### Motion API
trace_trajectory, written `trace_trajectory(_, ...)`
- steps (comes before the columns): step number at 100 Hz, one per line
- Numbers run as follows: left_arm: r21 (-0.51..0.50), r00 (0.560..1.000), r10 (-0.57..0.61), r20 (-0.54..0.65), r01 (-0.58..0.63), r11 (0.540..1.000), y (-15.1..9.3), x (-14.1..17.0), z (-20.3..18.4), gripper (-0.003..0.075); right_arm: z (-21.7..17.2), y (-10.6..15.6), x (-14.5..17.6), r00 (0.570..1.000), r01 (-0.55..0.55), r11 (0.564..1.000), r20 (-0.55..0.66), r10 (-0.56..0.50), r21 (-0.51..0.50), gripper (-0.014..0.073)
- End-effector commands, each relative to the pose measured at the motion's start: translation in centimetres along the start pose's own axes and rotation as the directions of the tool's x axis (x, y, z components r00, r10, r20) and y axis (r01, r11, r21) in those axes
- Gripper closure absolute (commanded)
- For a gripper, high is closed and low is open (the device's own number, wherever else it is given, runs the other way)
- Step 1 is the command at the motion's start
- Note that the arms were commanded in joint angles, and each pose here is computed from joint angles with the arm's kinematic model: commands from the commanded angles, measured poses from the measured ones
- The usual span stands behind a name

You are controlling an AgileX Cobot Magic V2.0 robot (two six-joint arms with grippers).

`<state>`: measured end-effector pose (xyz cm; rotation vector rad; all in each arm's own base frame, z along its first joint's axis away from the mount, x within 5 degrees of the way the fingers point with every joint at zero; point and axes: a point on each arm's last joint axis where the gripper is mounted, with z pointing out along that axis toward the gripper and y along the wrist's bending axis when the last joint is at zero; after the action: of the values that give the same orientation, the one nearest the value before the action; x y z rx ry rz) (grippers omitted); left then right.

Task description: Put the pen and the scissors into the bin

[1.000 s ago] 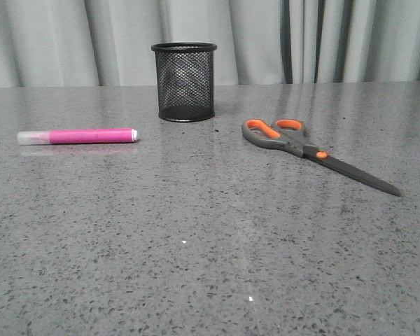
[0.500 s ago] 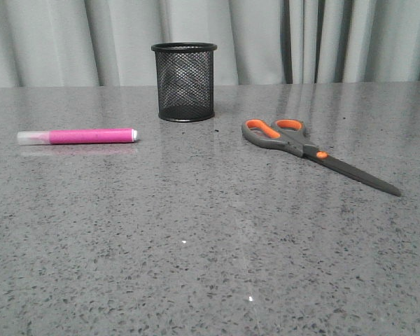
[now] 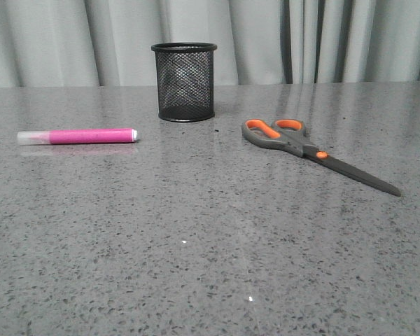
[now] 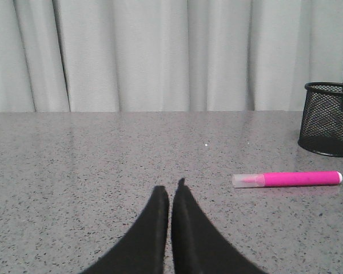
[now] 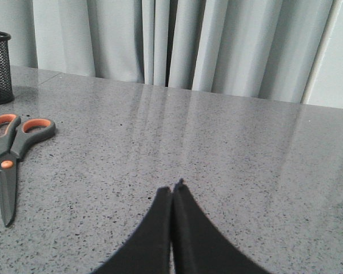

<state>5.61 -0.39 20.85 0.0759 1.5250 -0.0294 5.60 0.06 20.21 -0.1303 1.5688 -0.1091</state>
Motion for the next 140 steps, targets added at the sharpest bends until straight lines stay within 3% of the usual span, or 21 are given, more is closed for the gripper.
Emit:
trace_trajectory(1, -0.001, 0.998, -0.018, 0.064, 0.018, 1.0, 0.0, 0.6, -0.1, 0.0739, -0.1, -0.1, -0.4, 0.996, 0.013, 1.0, 0.086, -0.014, 0.019, 0.0664)
trace_trajectory(33, 0.002, 0.989, -0.131, 0.064, 0.132, 0.991, 0.0, 0.6, -0.1, 0.0739, -0.1, -0.1, -0.5, 0.995, -0.008, 1.0, 0.104, 0.006, 0.019, 0.0664)
trace_trajectory(56, 0.008, 0.957, -0.285, 0.058, 0.285, 0.959, 0.1, 0.6, -0.1, 0.0739, -0.2, -0.2, -0.9, 0.955, -0.262, 0.965, 0.144, 0.259, -0.001, 0.0664)
trace_trajectory(76, 0.015, 0.86, -0.507, 0.061, 0.507, 0.862, 0.1, 0.6, -0.1, 0.0739, -0.2, -0.3, -0.8, 0.874, -0.466, 0.884, 0.143, 0.465, -0.022, 0.0664)
trace_trajectory(85, 0.018, 0.829, -0.555, 0.071, 0.555, 0.832, 0.2, 0.4, -0.1, 0.0739, -0.2, -0.4, -0.9, 0.859, -0.494, 0.869, 0.143, 0.492, -0.025, 0.0664)
trace_trajectory(108, 0.063, 0.831, -0.55, 0.082, 0.547, 0.835, 0.0, -2.0, -0.4, 0.074, -0.4, -0.2, -3.0, 0.864, -0.489, 0.87, 0.101, 0.493, -0.061, 0.0643)
trace_trajectory(117, 0.074, 0.854, -0.517, 0.065, 0.512, 0.856, -0.2, -3.6, -0.4, 0.074, -0.2, -0.2, -4.4, 0.871, -0.485, 0.872, 0.055, 0.489, -0.069, 0.0643)
trace_trajectory(132, 0.069, 0.923, -0.379, -0.068, 0.384, 0.921, -0.6, -6.4, 0.7, 0.074, 1.5, -0.3, -7.2, 0.905, -0.425, 0.903, -0.074, 0.42, -0.063, 0.0643)
trace_trajectory(140, 0.065, 0.938, -0.313, -0.149, 0.325, 0.944, -0.7, -7.9, 1.8, 0.0739, 2.8, -0.4, -9.0, 0.92, -0.377, 0.923, -0.15, 0.363, -0.076, 0.0643)
